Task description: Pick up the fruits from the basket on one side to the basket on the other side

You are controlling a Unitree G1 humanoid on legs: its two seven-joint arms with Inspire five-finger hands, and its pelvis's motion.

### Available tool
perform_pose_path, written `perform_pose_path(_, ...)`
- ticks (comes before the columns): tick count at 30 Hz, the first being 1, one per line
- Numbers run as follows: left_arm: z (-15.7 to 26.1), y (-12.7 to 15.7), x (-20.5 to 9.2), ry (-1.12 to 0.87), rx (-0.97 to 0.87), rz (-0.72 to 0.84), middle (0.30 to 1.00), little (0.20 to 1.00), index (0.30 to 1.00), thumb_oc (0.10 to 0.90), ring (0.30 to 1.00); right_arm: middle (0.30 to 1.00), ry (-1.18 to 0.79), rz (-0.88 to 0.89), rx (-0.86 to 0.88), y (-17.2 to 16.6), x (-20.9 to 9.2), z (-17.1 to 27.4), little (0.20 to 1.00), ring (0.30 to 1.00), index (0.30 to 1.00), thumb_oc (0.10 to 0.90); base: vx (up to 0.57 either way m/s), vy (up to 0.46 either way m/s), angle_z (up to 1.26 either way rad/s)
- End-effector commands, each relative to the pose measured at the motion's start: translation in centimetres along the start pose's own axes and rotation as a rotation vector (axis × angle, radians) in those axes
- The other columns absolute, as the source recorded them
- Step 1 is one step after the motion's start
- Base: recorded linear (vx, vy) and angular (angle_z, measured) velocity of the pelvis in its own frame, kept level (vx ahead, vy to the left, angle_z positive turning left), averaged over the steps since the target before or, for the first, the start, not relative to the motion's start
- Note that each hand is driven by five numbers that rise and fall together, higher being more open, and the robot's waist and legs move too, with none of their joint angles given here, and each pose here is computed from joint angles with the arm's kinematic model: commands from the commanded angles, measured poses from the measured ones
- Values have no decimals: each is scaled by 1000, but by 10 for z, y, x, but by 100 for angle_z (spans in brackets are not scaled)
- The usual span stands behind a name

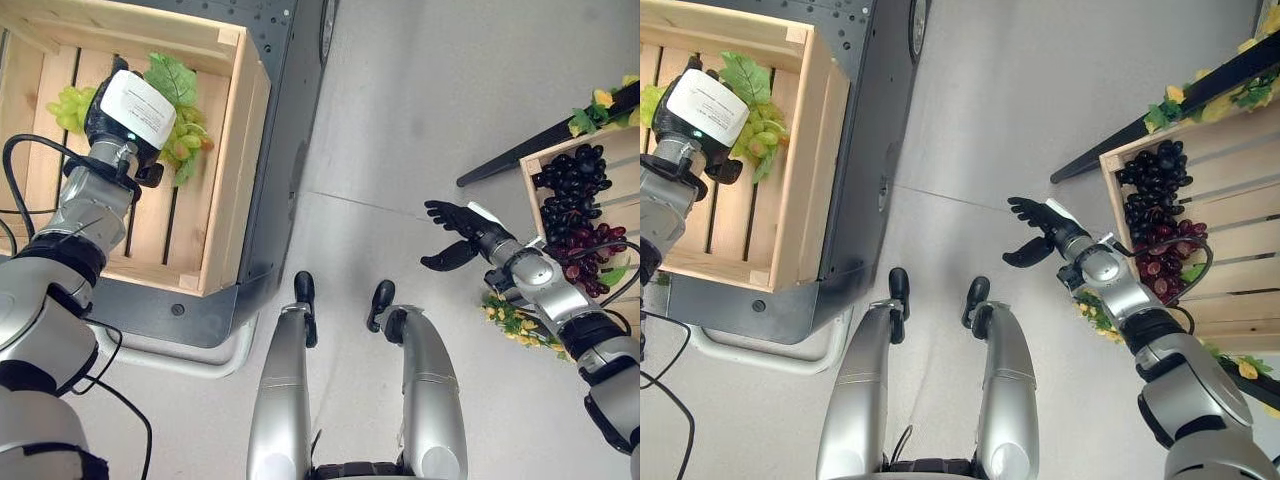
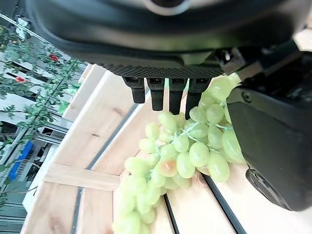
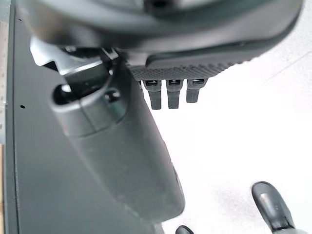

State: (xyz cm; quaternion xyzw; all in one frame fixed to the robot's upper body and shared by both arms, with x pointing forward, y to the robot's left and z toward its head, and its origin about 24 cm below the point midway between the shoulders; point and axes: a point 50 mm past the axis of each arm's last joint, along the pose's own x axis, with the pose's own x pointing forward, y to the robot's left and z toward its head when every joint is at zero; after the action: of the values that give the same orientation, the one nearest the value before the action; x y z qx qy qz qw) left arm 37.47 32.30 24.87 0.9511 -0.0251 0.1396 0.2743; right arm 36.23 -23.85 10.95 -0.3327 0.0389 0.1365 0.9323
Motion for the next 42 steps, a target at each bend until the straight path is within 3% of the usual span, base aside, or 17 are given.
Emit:
perform_pose_path(1, -47, 15, 0, 99, -10, 134, 900, 900, 900, 800, 900, 900, -105, -81, -49, -41, -13, 20, 900, 900, 900, 800, 0, 0, 0)
perform_pose_path(9, -46, 38, 1, 34, -56, 425, 900, 900, 900, 800, 900, 900, -121, -71, -48, -39, -13, 23, 900, 900, 900, 800, 0, 0, 0)
perform_pose_path(19, -41, 37, -4, -3, -164, 496, 900, 900, 900, 800, 900, 900, -124, -72, -43, -38, -14, 25, 900, 900, 900, 800, 0, 0, 0)
perform_pose_path(22, -37, 33, -2, -11, -182, 434, 900, 900, 900, 800, 900, 900, -129, -70, -41, -38, -14, 25, 900, 900, 900, 800, 0, 0, 0)
perform_pose_path(27, -36, 6, -4, 37, -138, 151, 900, 900, 900, 800, 900, 900, -148, -67, -34, -39, -13, 29, 900, 900, 900, 800, 0, 0, 0)
perform_pose_path(28, -36, -2, -6, 82, -226, 82, 900, 900, 900, 800, 900, 900, -151, -72, -32, -41, -12, 31, 900, 900, 900, 800, 0, 0, 0)
perform_pose_path(34, -20, -10, -6, 11, -295, -53, 900, 900, 900, 800, 900, 900, -159, -89, -23, -43, -12, 33, 900, 900, 900, 800, 0, 0, 0)
perform_pose_path(35, -13, -10, -5, -29, -325, -92, 813, 813, 813, 742, 813, 900, -163, -87, -23, -45, -12, 34, 900, 900, 900, 800, 0, 0, 0)
perform_pose_path(36, -9, -9, -4, -57, -340, -104, 335, 335, 335, 424, 335, 900, -166, -86, -24, -45, -11, 35, 900, 900, 900, 800, 0, 0, 0)
perform_pose_path(37, -8, -9, -4, -65, -347, -108, 300, 300, 300, 400, 300, 900, -167, -86, -23, -45, -11, 35, 900, 900, 900, 800, 0, 0, 0)
perform_pose_path(42, 14, 5, -2, -243, -460, -120, 300, 300, 300, 400, 300, 900, -175, -94, -23, -46, -11, 38, 900, 900, 900, 800, -2, -2, 1)
